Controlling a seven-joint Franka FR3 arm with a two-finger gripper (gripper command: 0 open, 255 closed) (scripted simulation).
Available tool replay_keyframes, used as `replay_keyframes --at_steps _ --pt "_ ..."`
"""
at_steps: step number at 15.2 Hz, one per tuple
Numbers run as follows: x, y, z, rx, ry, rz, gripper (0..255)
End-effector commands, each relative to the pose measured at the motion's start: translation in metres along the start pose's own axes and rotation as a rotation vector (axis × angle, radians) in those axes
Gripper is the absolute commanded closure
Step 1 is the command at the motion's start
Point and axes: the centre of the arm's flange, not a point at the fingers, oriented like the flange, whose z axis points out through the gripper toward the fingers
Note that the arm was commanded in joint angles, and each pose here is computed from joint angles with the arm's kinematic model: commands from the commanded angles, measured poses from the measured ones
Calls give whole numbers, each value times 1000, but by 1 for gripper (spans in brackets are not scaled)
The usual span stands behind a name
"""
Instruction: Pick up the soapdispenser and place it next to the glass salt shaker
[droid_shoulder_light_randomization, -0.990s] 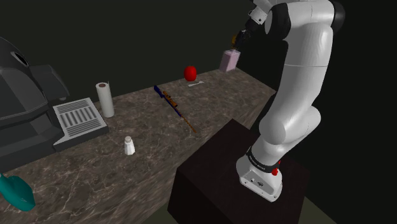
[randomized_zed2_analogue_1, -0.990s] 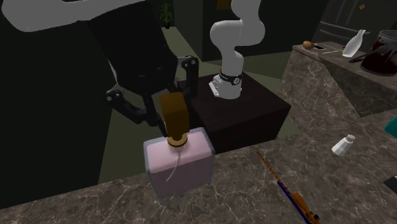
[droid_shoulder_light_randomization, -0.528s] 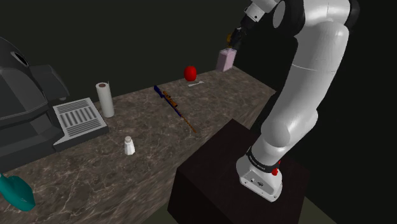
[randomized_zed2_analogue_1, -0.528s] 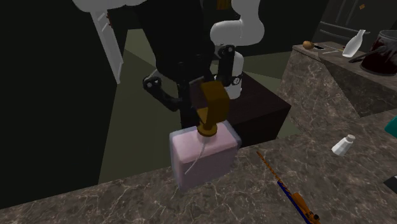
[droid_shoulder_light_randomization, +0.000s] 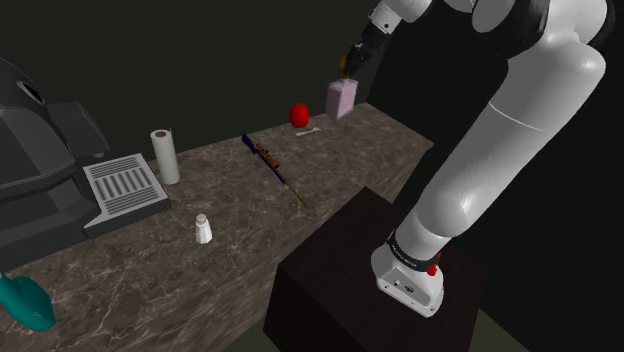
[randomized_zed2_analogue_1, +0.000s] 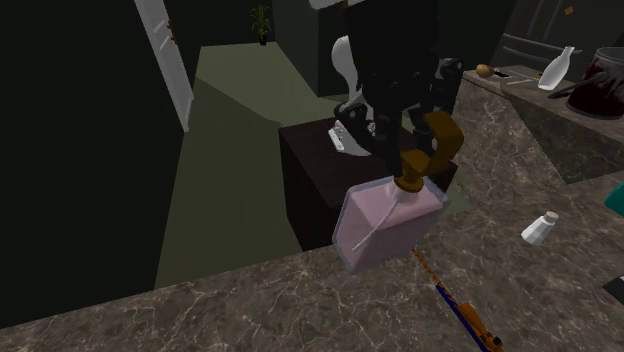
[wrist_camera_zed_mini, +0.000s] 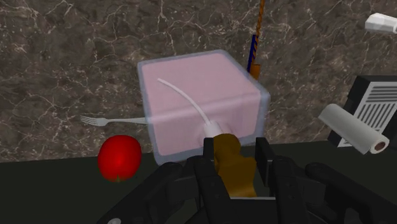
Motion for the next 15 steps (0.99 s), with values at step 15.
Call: replay_keyframes --at_steps 15 --pt "18 -203 56 -1 1 1 255"
